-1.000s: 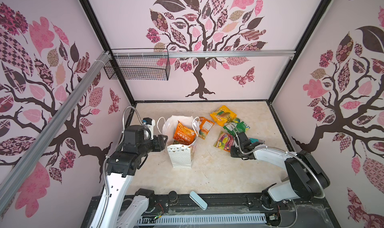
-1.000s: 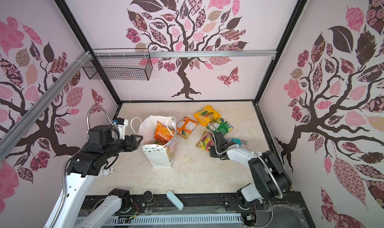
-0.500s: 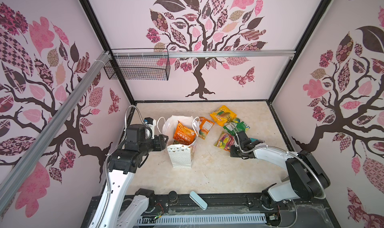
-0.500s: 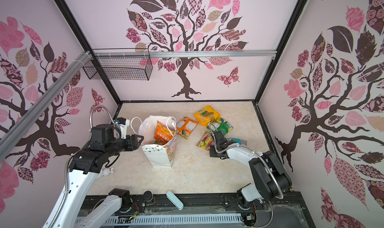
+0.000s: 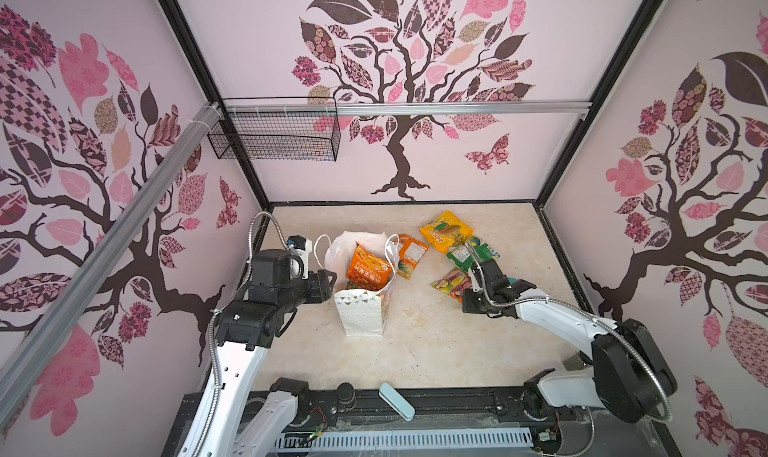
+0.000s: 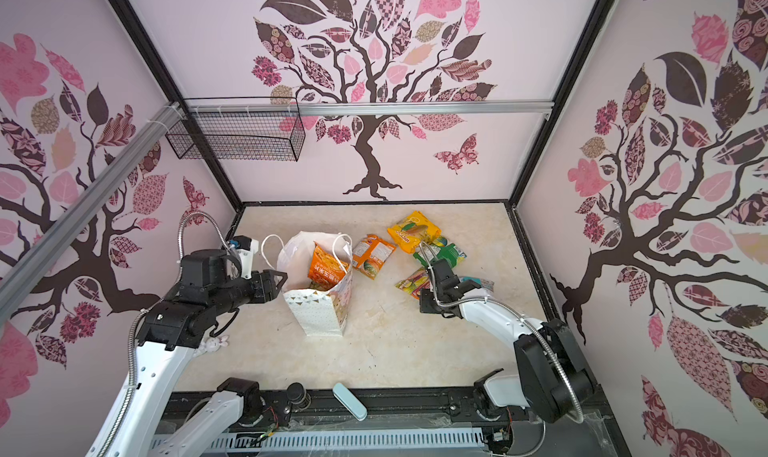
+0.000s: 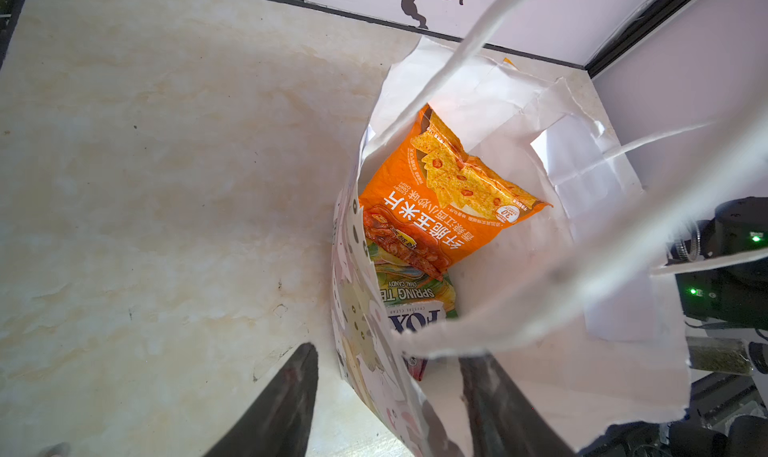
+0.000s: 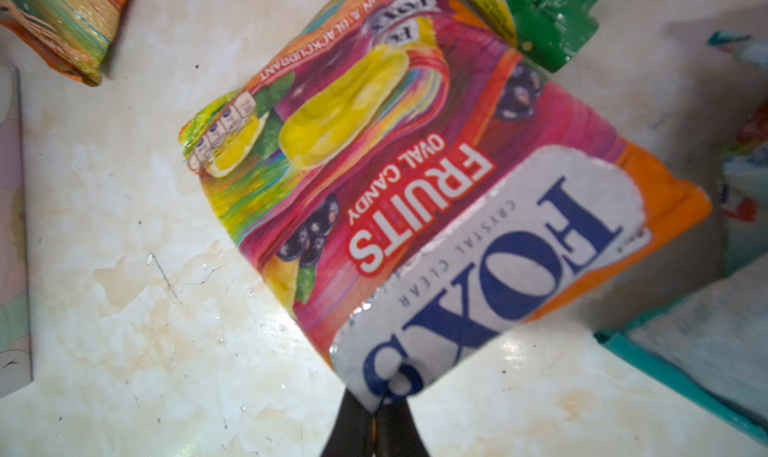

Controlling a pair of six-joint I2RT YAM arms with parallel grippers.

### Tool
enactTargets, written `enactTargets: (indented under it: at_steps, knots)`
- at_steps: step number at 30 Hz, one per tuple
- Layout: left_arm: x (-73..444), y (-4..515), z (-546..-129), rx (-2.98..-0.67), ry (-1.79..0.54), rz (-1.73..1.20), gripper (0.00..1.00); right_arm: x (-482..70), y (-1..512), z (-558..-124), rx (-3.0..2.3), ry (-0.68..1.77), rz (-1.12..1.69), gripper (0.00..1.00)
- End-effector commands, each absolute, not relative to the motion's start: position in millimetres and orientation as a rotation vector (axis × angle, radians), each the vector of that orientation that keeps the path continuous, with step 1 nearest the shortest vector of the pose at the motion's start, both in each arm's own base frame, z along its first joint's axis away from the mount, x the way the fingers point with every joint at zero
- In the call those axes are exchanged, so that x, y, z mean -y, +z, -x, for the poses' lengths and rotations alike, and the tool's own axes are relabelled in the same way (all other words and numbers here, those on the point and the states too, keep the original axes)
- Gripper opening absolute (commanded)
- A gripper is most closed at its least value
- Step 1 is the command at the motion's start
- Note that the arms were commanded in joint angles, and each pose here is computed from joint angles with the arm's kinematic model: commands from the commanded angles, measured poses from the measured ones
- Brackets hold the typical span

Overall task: Place the snacks into the paper bag
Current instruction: 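Close the right gripper on the Fox's Fruits packet edge and lift it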

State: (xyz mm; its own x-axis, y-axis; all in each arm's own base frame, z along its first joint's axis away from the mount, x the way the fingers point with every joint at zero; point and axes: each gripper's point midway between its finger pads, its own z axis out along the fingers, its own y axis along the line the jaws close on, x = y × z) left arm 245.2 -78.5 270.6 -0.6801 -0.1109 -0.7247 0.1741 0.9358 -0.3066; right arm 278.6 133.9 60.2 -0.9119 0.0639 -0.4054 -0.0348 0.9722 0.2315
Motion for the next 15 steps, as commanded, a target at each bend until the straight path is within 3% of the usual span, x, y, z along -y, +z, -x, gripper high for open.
enactTargets:
  at_steps: [1, 15]
  knots:
    - [79, 277, -244, -2.251, -0.448, -0.068, 0.59, -143, 101, -292, -2.596, 0.412, -0.01, 0.0]
    - [78, 276, -246, -2.264, -0.435, -0.063, 0.59, -164, 188, -294, -2.365, 0.629, 0.062, 0.0]
